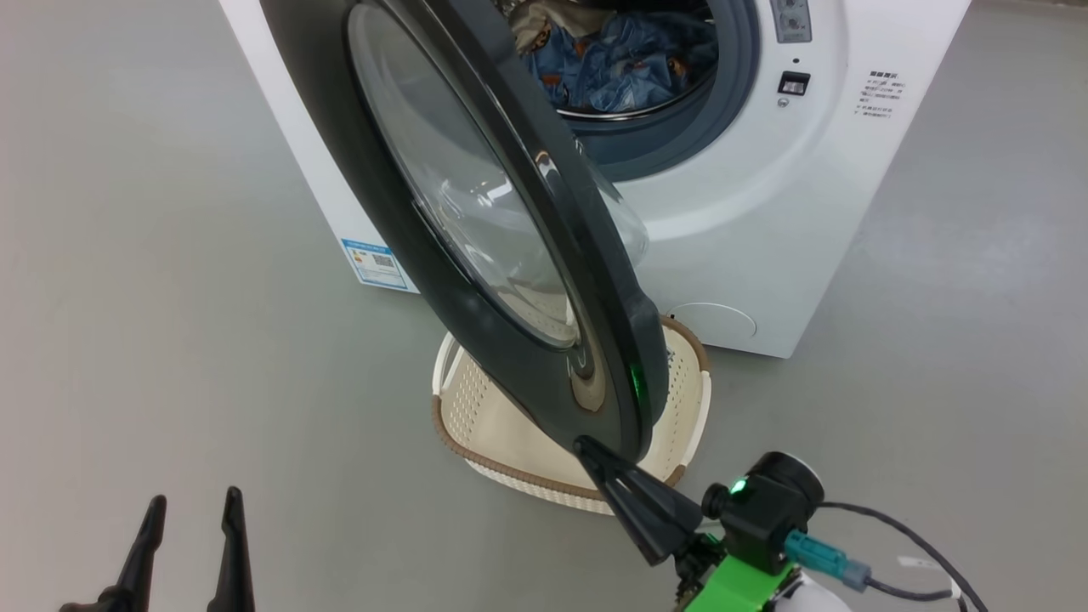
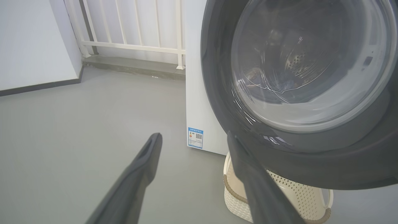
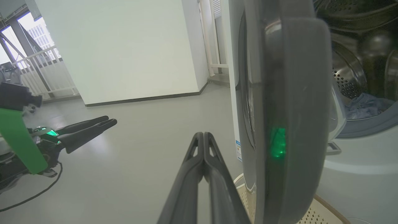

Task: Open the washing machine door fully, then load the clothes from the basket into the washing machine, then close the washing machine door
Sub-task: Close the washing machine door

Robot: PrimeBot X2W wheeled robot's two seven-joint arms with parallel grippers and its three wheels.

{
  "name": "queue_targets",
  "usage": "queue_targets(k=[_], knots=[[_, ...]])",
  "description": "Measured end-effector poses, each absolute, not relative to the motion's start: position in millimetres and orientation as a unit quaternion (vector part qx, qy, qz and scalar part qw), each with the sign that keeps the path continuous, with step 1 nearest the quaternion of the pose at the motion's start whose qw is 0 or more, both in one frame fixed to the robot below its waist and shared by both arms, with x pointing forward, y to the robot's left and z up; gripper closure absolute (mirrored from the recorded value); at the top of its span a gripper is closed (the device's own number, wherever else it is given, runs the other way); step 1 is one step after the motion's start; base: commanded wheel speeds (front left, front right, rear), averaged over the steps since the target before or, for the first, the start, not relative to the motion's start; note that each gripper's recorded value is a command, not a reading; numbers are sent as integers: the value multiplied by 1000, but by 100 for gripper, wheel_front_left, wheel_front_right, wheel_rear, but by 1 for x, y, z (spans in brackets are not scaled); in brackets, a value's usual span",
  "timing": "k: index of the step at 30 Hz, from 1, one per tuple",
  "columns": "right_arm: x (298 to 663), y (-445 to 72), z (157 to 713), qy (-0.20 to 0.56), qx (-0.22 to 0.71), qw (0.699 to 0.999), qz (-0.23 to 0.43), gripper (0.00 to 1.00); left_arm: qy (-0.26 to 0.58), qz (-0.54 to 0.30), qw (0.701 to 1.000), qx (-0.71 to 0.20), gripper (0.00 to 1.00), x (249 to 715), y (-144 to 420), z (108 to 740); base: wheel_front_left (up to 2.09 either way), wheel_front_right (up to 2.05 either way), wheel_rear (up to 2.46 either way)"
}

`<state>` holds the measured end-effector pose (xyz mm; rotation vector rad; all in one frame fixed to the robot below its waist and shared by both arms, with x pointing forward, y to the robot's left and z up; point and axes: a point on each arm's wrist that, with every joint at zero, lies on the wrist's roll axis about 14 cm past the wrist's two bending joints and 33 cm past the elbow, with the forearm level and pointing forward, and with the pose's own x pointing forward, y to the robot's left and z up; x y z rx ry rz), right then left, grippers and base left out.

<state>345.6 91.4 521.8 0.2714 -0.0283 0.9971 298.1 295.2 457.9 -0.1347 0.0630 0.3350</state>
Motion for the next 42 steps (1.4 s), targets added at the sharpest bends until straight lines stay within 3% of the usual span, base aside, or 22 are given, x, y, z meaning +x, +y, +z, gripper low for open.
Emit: queue_targets(k=[31,42], knots=[[386,74,523,-19,134,895,425,100,32,159,984,-69,0,304,289,458,0,0,0],[426,53,520,-30,123,910,394,100,26,147,987,-65,0,326,284,462,0,0,0]])
